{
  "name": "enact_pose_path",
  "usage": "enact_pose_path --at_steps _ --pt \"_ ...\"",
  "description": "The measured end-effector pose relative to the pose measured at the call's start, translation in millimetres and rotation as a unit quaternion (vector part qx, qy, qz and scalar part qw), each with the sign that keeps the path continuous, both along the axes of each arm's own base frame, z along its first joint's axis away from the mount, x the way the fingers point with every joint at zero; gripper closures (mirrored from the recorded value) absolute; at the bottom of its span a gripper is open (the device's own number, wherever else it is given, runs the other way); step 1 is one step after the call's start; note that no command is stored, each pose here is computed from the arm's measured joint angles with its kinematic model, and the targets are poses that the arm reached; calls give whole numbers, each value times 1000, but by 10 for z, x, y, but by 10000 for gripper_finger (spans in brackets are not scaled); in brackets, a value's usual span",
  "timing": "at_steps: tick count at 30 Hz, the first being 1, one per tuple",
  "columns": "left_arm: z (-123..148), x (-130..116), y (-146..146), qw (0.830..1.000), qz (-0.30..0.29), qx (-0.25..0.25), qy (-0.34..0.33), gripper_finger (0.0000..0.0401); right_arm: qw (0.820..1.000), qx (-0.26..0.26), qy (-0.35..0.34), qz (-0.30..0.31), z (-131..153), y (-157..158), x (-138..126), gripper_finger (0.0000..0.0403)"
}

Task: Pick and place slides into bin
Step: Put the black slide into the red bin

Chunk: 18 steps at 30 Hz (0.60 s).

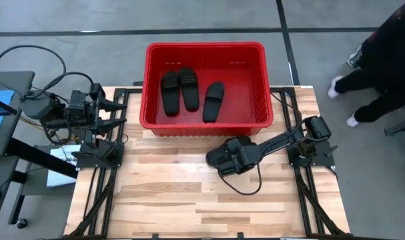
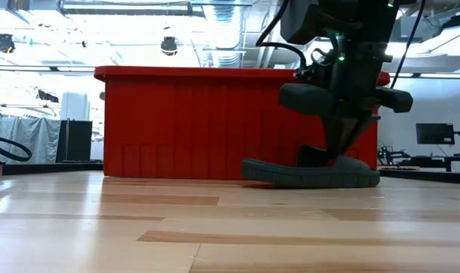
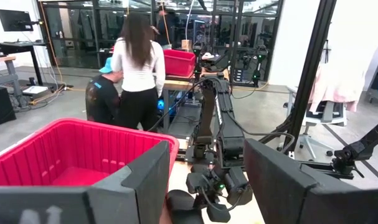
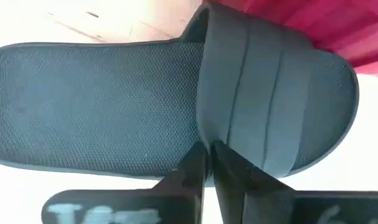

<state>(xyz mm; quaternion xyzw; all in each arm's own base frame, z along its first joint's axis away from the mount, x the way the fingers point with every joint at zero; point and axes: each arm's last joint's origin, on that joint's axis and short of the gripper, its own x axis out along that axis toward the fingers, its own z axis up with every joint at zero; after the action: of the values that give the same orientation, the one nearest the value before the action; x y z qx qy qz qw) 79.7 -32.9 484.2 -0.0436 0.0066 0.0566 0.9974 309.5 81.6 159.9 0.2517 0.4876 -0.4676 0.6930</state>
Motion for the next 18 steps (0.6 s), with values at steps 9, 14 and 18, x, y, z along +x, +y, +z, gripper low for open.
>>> enact_pose_path --at_steps 9,14,18 --pt "0 0 0 1000 0 -7 -1 205 1000 14 -7 2 -6 154 -43 400" --pt "0 0 0 1000 0 -7 -1 205 999 38 -11 7 -15 375 -115 402" --pt "0 0 0 1000 0 -9 -1 205 998 50 -25 14 54 535 -125 402"
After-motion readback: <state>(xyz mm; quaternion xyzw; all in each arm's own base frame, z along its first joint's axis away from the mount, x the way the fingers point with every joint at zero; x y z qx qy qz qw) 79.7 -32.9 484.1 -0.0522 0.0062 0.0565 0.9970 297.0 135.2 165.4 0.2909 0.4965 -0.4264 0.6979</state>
